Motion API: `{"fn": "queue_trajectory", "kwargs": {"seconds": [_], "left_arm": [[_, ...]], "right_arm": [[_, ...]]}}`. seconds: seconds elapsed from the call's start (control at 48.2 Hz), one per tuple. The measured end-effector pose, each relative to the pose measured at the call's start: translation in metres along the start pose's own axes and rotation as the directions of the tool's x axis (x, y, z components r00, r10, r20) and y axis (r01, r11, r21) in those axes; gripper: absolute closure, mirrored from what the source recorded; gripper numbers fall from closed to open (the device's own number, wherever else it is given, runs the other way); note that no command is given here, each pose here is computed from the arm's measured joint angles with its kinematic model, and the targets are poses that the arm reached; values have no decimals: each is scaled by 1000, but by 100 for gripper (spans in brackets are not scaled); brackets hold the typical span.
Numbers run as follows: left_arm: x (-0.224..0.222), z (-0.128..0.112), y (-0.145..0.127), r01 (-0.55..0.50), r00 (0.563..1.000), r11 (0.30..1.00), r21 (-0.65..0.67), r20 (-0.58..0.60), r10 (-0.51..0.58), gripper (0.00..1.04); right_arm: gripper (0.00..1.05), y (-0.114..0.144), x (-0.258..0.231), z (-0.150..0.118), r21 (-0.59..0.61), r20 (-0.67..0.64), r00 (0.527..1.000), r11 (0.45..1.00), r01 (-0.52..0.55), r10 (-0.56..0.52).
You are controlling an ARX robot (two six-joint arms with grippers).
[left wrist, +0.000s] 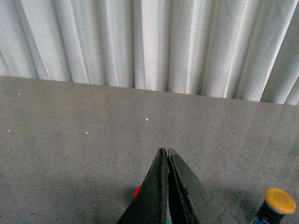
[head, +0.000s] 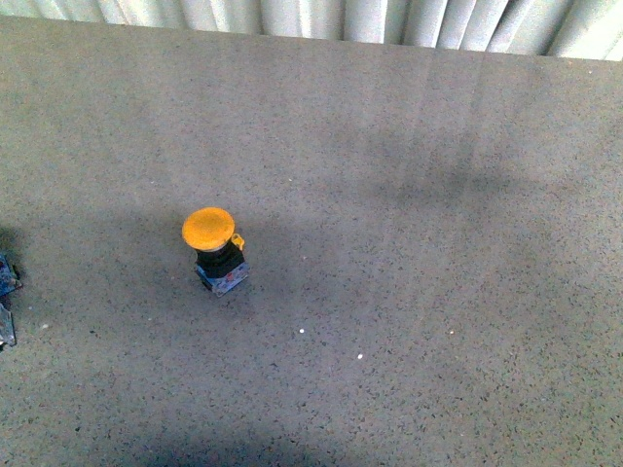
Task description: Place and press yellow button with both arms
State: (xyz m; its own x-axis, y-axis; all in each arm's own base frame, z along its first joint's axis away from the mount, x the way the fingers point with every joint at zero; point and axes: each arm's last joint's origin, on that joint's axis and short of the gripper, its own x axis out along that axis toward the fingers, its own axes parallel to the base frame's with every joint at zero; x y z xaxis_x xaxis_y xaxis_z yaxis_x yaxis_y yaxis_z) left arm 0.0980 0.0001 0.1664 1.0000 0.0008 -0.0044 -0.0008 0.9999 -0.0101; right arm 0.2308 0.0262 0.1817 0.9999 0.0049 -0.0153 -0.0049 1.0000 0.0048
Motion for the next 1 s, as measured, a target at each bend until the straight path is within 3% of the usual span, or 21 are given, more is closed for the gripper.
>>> {"fn": "queue_trajectory", "kwargs": {"seconds": [0.581,0.996], "left_arm": [[0,0,0,0,1000,1000,0,0,0,103],[0,0,0,0,1000,1000,0,0,0,103]], "right_arm": [[103,-26,-63,-22,1,-8,1000,1000,5,-5],[103,-26,-91,-16,1,16,1000,1000,3,-3]]}}
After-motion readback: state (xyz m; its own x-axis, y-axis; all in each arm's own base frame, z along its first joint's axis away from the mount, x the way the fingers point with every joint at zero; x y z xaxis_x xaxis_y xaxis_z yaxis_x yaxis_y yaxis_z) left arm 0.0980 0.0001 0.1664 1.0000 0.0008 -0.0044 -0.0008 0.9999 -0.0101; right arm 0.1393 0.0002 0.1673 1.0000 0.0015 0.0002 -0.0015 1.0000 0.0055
